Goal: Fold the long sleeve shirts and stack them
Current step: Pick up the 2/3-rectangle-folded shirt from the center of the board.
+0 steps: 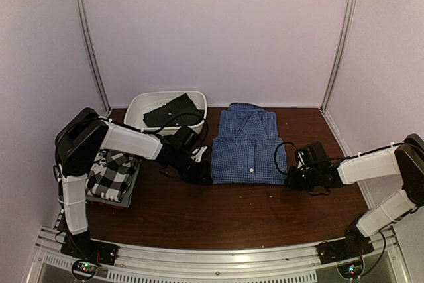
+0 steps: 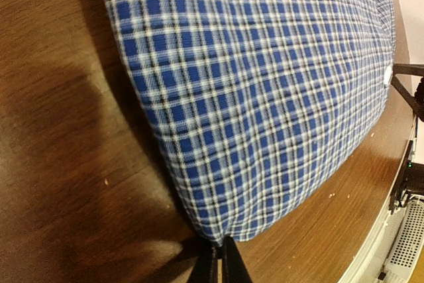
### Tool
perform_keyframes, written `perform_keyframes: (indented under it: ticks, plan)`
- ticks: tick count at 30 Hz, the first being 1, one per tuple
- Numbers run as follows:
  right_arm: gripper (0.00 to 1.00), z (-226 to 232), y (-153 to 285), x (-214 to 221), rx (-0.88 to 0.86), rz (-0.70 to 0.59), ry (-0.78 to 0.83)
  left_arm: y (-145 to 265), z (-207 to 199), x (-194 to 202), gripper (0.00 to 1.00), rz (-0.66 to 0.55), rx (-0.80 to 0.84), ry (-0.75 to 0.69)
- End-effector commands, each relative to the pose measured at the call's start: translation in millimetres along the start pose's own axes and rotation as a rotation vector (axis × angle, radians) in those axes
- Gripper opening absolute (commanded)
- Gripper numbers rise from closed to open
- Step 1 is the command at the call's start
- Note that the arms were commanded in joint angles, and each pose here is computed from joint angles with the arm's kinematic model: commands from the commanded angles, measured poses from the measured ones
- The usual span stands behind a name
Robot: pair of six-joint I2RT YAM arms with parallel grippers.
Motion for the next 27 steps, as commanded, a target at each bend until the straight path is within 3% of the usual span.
perform_keyframes:
  ticks: [1, 13, 27]
  plan:
    - [0.00, 2, 4, 7, -0.005, 0.030, -0.001, -1, -5, -9, 0.00, -0.014, 0.023, -0.009]
    - [0.00, 9, 41, 33, -0.070, 0.036, -0.011, 33, 0, 31, 0.00, 0.008, -0.016, -0.035]
    - [0.00, 41, 116, 70, -0.210, 0.031, -0.032, 95, -31, 99, 0.00, -0.003, -0.056, -0.094]
Point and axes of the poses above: each gripper's point midway between its finger pads, its own y axis back along the fingers, its own z axis along the line the jaws close on, x = y × z, the point moved 6 cm from there along y, back along the fingers, and after that the axes turned 10 degrees about y, right-handed, at the moved point
